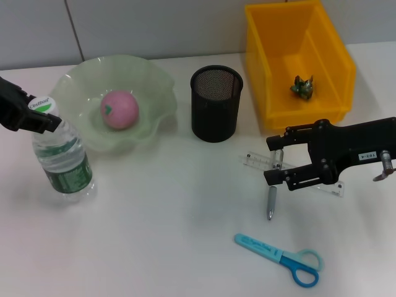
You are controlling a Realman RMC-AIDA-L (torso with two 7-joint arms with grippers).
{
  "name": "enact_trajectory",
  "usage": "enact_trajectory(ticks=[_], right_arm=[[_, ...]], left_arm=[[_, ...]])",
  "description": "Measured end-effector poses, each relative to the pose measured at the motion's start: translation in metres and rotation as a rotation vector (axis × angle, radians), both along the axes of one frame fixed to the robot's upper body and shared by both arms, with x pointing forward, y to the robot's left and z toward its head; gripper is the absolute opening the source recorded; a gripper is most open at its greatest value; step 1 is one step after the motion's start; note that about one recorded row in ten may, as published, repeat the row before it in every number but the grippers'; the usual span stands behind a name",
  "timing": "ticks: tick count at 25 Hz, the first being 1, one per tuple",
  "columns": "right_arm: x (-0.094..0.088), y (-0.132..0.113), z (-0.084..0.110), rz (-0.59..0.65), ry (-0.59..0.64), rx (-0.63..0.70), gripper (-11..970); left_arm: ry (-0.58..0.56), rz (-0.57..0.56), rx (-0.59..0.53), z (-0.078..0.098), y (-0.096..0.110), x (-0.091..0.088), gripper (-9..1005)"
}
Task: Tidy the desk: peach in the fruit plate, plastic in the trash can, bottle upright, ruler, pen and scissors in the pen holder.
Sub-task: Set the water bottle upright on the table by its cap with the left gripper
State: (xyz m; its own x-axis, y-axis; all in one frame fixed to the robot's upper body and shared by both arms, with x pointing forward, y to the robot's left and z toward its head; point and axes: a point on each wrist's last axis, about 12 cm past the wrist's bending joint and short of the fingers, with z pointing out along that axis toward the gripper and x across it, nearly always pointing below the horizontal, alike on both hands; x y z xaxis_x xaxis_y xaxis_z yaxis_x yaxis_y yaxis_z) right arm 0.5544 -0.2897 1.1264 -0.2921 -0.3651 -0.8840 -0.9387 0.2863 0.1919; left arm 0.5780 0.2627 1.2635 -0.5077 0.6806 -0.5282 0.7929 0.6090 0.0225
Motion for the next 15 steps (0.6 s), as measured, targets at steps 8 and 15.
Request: enact_trajectory(ticks=[8, 15], right_arm=[[-0.0008, 0.0002, -0.0005, 0.001, 0.002, 0.002, 770], [-0.0010, 0.0000, -0.0007, 0.001, 0.003, 0.002, 770]], left_arm=[[-0.045, 0.008, 0.032, -0.0009, 0.0030, 0.0021, 434], [-0.070, 0.008, 0.022, -0.0038, 0.0006, 0.0032, 435]])
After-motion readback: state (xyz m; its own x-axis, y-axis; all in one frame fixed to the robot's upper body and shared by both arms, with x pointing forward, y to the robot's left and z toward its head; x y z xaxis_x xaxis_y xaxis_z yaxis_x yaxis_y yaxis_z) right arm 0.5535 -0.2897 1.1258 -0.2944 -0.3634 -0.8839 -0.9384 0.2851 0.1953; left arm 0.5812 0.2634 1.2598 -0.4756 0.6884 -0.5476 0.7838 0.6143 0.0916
